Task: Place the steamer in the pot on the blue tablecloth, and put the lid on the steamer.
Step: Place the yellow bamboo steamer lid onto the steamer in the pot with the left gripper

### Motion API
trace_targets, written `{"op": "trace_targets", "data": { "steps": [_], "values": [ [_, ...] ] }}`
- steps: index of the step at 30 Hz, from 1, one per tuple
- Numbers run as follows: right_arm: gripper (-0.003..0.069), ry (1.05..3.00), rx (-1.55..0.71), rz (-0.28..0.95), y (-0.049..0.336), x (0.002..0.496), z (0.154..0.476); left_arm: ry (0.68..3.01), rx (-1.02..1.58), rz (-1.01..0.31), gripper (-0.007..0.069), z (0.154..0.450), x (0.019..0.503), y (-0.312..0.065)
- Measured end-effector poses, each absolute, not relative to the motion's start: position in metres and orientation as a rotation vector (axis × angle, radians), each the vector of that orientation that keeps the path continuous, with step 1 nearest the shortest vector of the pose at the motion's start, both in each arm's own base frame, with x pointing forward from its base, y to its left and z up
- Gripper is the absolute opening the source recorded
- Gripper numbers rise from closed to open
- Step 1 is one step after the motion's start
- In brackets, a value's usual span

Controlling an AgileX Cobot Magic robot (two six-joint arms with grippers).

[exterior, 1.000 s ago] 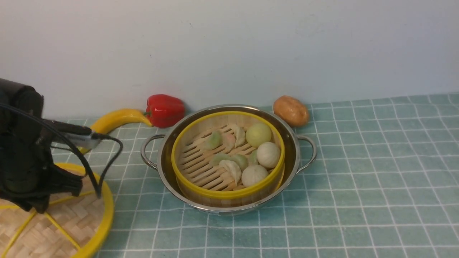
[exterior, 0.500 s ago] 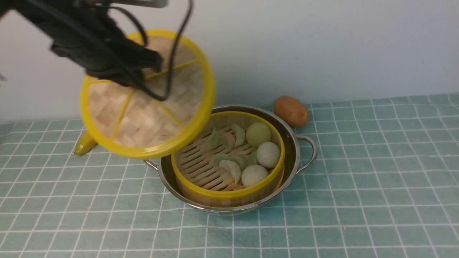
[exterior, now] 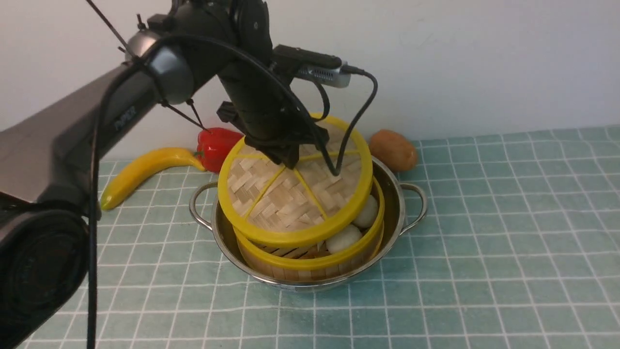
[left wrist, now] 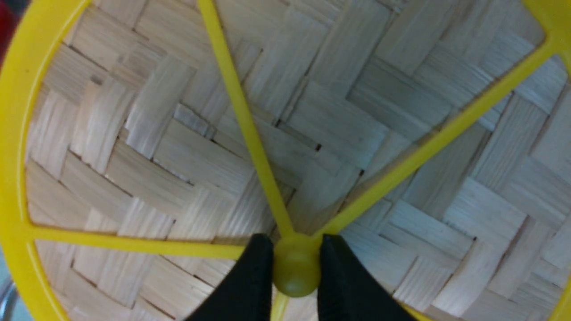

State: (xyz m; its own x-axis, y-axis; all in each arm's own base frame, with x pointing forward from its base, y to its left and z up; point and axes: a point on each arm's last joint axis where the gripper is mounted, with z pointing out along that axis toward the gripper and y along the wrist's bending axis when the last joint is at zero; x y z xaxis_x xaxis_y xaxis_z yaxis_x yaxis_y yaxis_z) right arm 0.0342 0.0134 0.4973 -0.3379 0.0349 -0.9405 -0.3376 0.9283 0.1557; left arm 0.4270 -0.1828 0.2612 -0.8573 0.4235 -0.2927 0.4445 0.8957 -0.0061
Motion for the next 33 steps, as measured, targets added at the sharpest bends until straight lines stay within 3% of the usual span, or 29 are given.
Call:
{"op": "trace_targets", "data": {
  "steps": [12, 23, 33],
  "values": [
    [0.0430, 1.930, -0.227, 0.376, 0.017, 0.042, 0.486, 2.792, 0.708, -0.150, 0.0120, 0.251, 0.421, -0.202],
    [0.0430, 1.931, -0.227, 0.375, 0.017, 0.042, 0.486, 2.774, 0.744, -0.009, 0.0120, 0.247, 0.419, -0.211],
    [0.0430, 1.931, -0.227, 0.375, 0.017, 0.042, 0.486, 2.782, 0.727, -0.037, 0.0120, 0.247, 0.419, -0.212]
  ]
}}
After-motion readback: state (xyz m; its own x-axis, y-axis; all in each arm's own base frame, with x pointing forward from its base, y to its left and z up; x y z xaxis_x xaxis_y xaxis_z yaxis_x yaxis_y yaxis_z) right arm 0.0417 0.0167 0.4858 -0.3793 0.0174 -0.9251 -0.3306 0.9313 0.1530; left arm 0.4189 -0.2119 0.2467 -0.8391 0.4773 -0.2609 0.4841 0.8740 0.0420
